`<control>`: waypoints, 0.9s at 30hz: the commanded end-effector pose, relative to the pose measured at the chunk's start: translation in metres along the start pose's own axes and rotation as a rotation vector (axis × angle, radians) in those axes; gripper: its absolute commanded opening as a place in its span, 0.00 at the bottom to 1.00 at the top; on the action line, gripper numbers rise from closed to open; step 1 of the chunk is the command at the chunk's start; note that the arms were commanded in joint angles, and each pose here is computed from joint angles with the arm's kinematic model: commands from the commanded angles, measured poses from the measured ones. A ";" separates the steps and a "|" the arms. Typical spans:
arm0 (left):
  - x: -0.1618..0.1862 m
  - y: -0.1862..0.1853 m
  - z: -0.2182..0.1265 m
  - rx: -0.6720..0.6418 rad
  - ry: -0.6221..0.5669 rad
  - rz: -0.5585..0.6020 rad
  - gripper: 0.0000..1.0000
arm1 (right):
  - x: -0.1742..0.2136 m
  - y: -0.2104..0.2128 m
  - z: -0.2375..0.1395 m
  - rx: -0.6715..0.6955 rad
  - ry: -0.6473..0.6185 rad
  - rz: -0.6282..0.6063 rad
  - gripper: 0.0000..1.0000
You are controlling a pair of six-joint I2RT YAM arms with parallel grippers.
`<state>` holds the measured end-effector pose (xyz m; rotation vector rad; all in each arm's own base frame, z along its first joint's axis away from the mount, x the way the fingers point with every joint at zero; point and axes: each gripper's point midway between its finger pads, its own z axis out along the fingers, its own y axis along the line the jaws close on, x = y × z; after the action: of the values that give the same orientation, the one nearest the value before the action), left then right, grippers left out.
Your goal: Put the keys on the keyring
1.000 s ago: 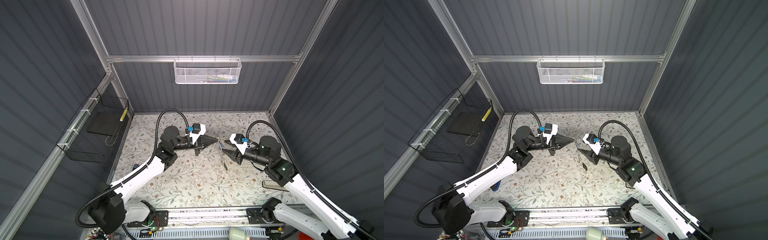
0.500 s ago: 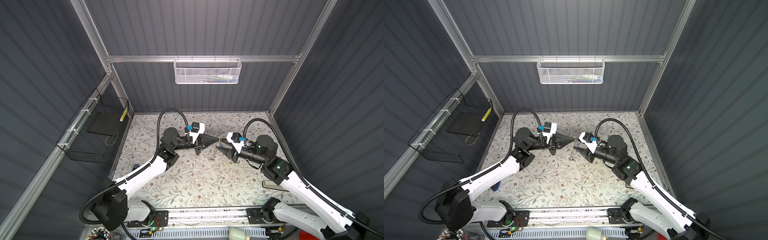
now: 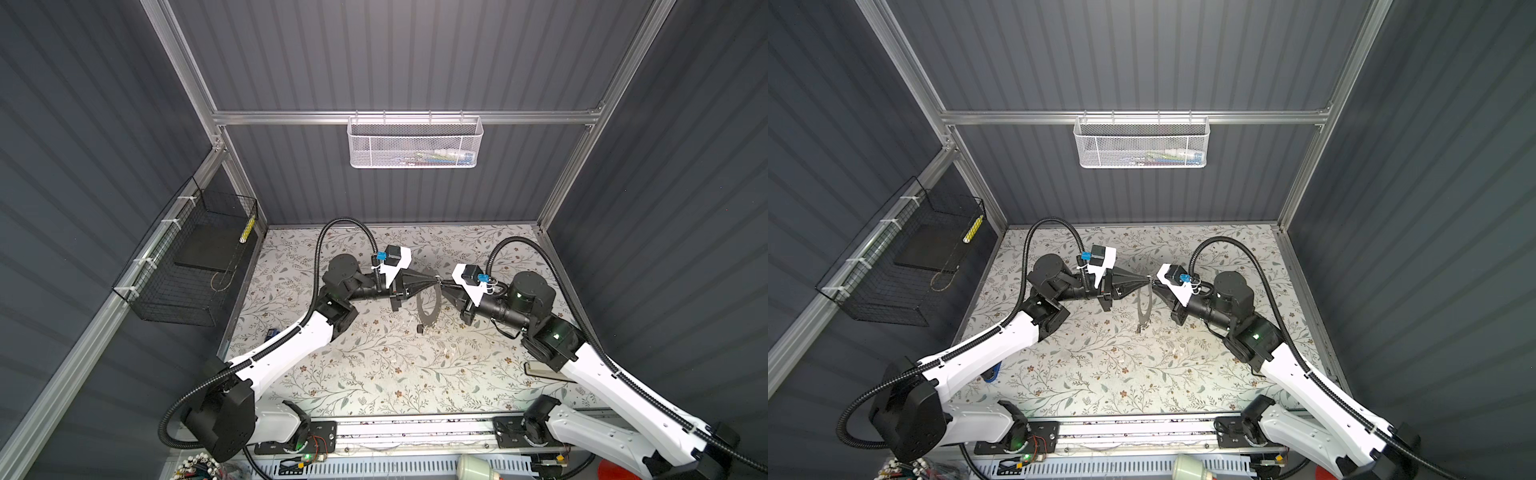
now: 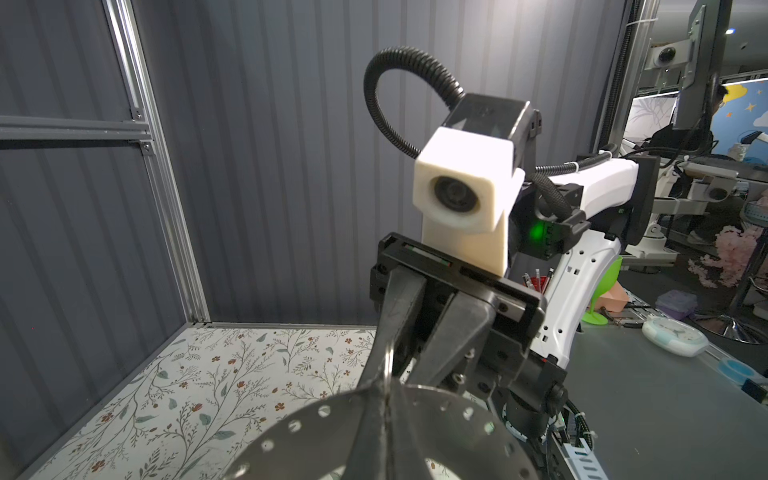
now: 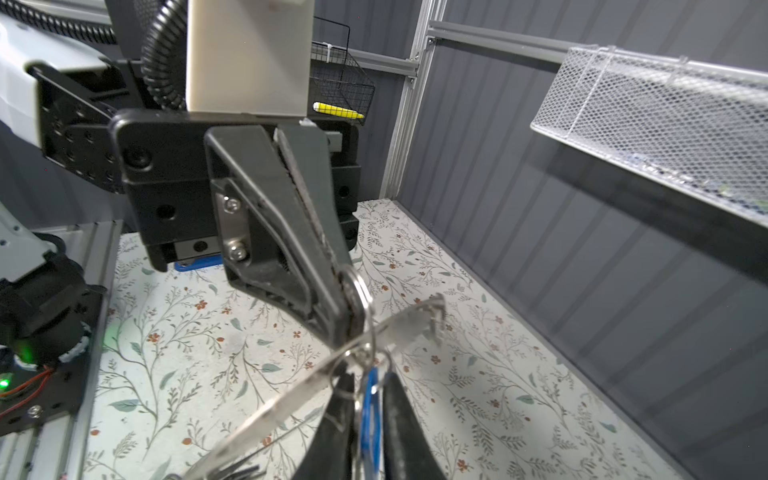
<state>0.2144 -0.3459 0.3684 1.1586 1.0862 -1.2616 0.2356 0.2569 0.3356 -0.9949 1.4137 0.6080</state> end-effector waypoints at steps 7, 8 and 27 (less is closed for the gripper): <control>-0.015 -0.007 -0.003 0.004 -0.009 0.068 0.00 | 0.000 -0.007 -0.007 0.057 0.023 -0.038 0.01; -0.016 -0.007 -0.003 0.003 -0.010 0.072 0.00 | 0.000 -0.007 -0.007 0.058 0.028 -0.043 0.01; -0.002 0.001 -0.004 -0.038 0.095 0.094 0.00 | -0.005 0.002 -0.009 0.014 0.043 -0.107 0.00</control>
<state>0.2182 -0.3461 0.3475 1.2312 1.1660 -1.1737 0.2321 0.2468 0.3348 -1.0321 1.4044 0.4895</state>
